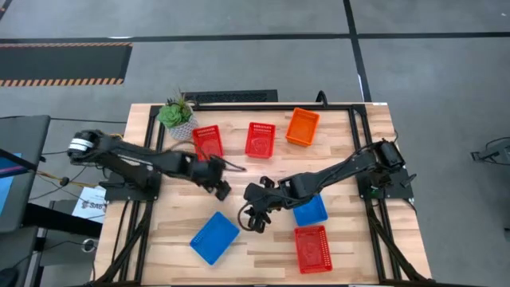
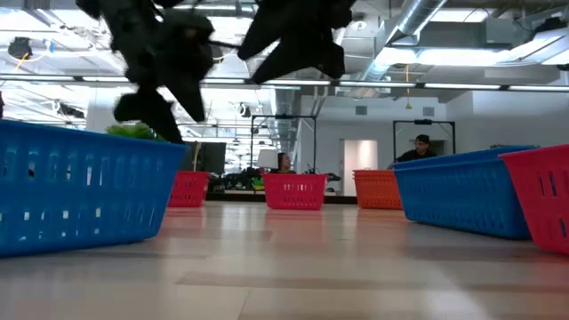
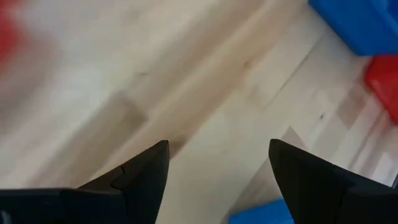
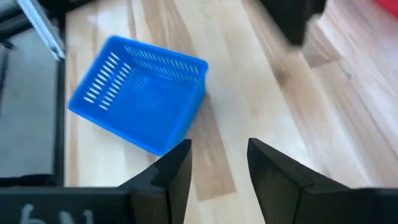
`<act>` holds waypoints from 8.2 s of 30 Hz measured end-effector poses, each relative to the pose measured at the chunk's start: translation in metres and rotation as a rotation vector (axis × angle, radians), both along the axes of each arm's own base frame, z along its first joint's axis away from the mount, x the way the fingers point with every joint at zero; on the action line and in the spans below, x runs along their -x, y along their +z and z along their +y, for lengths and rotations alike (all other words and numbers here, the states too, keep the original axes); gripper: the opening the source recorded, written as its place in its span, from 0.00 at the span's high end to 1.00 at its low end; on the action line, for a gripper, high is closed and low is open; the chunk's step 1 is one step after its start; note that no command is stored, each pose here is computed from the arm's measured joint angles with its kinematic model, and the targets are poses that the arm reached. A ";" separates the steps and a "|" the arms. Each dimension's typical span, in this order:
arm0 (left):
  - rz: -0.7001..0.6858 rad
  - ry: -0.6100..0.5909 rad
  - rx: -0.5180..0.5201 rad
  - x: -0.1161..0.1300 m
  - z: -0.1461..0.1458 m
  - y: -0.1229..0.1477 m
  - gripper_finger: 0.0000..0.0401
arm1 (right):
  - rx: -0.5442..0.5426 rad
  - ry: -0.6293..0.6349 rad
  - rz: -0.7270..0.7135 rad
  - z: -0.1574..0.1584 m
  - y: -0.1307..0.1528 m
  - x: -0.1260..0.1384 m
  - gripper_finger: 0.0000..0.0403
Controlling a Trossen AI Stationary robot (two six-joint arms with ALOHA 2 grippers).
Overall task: Stack baskets by color
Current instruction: Stack the bottom blue bin on top of the top blue bin, then stack the bottom red bin on top of the top right red bin
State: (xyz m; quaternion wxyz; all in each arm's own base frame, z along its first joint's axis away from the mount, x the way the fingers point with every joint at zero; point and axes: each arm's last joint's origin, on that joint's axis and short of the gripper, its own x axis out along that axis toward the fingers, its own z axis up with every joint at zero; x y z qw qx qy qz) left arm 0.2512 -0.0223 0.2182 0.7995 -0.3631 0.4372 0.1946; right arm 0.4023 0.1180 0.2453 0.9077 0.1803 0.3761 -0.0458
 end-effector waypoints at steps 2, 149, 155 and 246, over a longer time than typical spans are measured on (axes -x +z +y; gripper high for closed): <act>-0.014 0.044 -0.025 0.021 0.008 0.019 0.34 | -0.014 0.005 -0.049 0.005 -0.005 -0.008 0.57; -0.384 0.358 -0.087 0.137 0.026 0.093 0.34 | 0.296 0.533 0.354 -0.082 0.005 0.144 0.59; -0.383 0.353 -0.086 0.137 0.025 0.093 0.34 | 0.115 0.266 0.286 -0.080 0.055 0.165 0.51; -0.371 0.250 -0.089 0.138 0.024 0.093 0.34 | -0.381 -1.069 0.205 -0.249 -0.010 0.045 0.95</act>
